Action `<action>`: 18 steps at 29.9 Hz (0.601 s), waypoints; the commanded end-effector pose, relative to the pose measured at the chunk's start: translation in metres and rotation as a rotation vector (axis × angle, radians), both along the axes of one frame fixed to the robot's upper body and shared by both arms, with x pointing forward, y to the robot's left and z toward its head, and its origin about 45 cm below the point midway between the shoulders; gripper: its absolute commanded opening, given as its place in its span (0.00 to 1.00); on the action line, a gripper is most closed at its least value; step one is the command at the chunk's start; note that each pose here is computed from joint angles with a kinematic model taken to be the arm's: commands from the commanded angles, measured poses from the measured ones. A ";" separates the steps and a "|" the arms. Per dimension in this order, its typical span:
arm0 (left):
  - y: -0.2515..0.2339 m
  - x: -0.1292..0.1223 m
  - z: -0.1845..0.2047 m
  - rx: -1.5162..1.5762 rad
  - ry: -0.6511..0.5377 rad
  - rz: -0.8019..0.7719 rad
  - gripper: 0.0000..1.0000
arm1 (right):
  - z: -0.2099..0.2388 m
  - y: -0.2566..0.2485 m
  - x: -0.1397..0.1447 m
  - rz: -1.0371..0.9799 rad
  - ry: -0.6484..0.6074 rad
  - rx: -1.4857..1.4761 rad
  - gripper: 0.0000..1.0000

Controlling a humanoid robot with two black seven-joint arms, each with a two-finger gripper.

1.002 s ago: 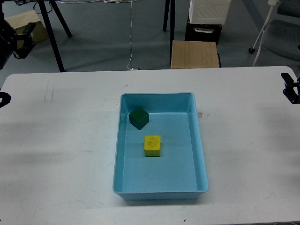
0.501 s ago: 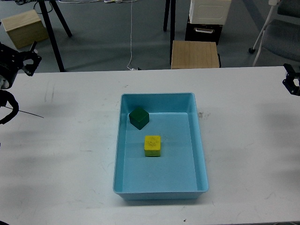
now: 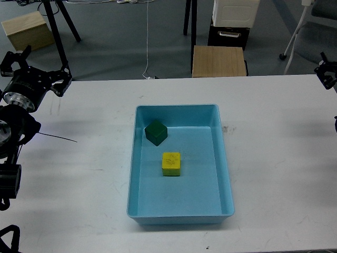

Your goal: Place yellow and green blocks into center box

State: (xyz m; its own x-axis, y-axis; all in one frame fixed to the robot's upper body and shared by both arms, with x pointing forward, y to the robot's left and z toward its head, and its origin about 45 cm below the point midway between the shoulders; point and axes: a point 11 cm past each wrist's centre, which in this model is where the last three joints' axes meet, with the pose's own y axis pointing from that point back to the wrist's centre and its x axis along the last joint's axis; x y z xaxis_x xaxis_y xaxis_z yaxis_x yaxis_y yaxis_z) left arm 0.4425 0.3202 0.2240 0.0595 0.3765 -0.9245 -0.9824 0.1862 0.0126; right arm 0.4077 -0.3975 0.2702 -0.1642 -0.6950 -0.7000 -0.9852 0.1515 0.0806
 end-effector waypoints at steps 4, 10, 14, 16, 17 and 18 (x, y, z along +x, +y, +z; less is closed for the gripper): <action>-0.017 -0.001 -0.009 -0.013 0.028 -0.030 1.00 | -0.014 0.005 0.002 0.011 0.017 -0.055 1.00; -0.022 -0.001 -0.013 -0.018 0.039 -0.034 1.00 | -0.024 0.009 0.000 0.030 0.018 -0.090 1.00; -0.023 0.000 -0.017 -0.024 0.081 -0.016 1.00 | -0.029 -0.011 0.003 -0.036 0.026 -0.105 1.00; -0.025 -0.001 -0.020 -0.031 0.098 -0.018 1.00 | -0.038 -0.006 0.008 -0.056 0.032 -0.066 1.00; -0.030 -0.001 -0.022 -0.040 0.107 -0.022 1.00 | -0.044 -0.002 0.011 -0.073 0.035 -0.020 1.00; -0.032 -0.001 -0.023 -0.056 0.112 -0.020 1.00 | -0.047 -0.003 0.011 -0.107 0.035 0.050 1.00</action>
